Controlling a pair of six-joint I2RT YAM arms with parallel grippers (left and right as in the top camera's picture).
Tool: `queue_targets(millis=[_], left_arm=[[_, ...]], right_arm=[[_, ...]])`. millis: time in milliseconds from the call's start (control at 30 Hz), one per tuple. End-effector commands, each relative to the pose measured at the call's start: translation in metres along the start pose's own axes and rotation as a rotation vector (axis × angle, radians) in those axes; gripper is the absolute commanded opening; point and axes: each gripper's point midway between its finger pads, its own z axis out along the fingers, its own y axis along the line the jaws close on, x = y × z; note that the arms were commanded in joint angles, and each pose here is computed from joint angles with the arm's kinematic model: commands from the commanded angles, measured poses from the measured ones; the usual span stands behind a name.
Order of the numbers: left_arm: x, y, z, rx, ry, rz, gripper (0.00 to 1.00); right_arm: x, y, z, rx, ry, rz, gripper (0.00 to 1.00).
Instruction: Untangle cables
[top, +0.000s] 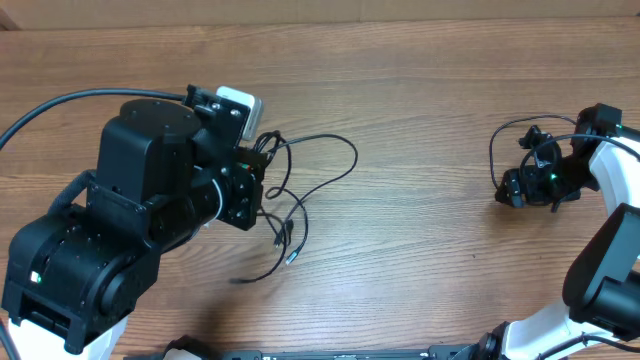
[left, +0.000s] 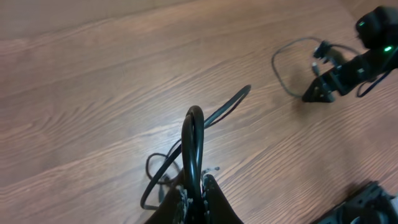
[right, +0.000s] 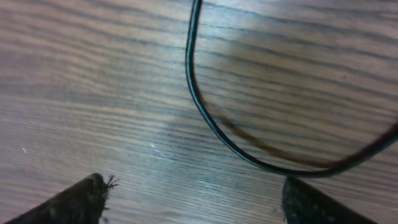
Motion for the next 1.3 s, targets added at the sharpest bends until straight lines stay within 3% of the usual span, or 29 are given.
queue_targets(millis=[0,100,267,467,633,700,767,800,833,967,1100,1267], left_arm=[[0.000,0.008,-0.003,-0.045,-0.006,0.017,0.05],[0.001,0.008,-0.003,-0.043,-0.001,0.016,0.05],[0.000,0.008,-0.003,-0.042,-0.008,0.016,0.05],[0.000,0.007,-0.003,-0.038,-0.008,-0.005,0.05],[-0.002,0.003,-0.003,-0.012,-0.015,-0.013,0.05],[-0.004,0.001,-0.003,-0.001,-0.020,-0.012,0.05],[-0.005,0.000,-0.003,0.000,-0.024,-0.012,0.05],[-0.005,-0.001,-0.003,0.006,-0.024,-0.016,0.05],[-0.005,-0.001,-0.003,0.010,-0.026,-0.019,0.05],[-0.008,-0.003,-0.003,0.020,-0.035,-0.030,0.05],[-0.007,-0.005,-0.003,0.028,-0.033,-0.034,0.04],[-0.007,-0.005,-0.003,0.028,-0.031,-0.060,0.04]], right_arm=[[0.005,0.003,-0.002,-0.004,0.005,-0.092,0.89],[0.012,0.005,0.002,-0.014,0.028,-0.209,0.91],[0.018,0.004,0.008,-0.014,0.042,-0.371,0.83],[0.009,-0.010,0.013,0.052,0.012,-0.408,0.89],[0.008,-0.016,0.024,0.079,-0.011,-0.492,0.86],[0.006,-0.019,0.030,0.097,-0.028,-0.496,0.76],[0.006,-0.021,0.037,0.111,-0.042,-0.499,0.74],[0.007,-0.022,0.040,0.118,-0.047,-0.501,0.51],[0.007,-0.022,0.043,0.123,-0.051,-0.502,0.04],[0.002,-0.026,0.047,0.151,-0.081,-0.504,0.04],[-0.032,-0.040,0.029,0.227,-0.186,-0.443,0.04],[-0.113,-0.083,-0.057,0.406,-0.514,-0.164,0.04]])
